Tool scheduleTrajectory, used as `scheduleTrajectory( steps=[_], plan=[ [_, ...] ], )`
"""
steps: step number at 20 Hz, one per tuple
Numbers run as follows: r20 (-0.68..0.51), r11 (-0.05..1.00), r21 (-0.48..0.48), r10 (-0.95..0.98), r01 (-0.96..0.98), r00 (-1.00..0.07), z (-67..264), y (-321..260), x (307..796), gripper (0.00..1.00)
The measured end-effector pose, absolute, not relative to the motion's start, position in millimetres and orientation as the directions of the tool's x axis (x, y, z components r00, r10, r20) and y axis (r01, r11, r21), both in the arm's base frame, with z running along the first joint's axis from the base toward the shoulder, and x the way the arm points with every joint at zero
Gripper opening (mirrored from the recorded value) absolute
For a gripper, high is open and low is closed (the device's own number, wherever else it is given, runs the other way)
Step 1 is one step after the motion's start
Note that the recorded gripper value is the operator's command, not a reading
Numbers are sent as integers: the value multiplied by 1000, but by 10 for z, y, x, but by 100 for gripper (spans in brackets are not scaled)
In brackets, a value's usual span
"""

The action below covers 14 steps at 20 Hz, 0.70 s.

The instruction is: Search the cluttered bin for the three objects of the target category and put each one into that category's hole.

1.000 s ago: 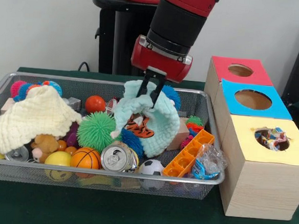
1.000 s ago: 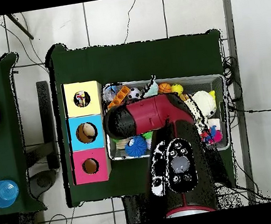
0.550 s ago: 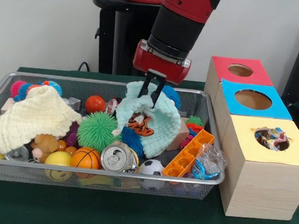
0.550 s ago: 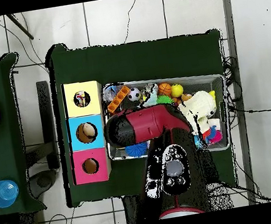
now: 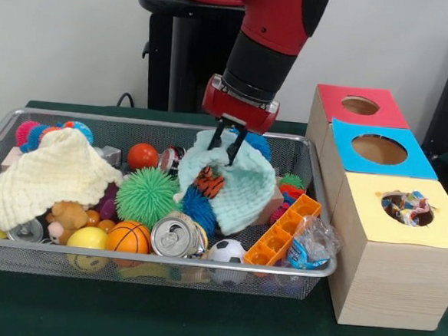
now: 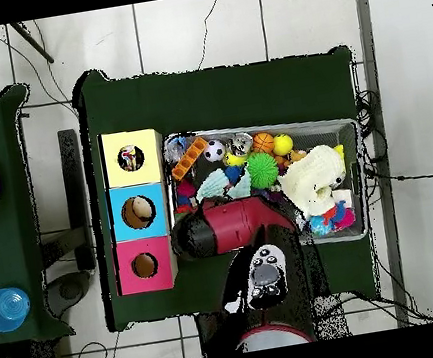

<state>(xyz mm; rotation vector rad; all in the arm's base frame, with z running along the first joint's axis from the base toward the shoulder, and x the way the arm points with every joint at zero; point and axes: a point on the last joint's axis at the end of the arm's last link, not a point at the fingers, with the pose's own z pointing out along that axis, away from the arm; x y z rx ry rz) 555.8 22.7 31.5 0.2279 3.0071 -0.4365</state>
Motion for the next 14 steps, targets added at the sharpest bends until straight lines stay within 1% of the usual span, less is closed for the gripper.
scheduleTrajectory(
  steps=[7, 14],
  plan=[
    [-104, 948, -272, 145, 168, -984, 187, 184, 5389, 100],
    [-111, 946, -273, 150, 175, -983, 223, 161, 5403, 100]
  ],
)
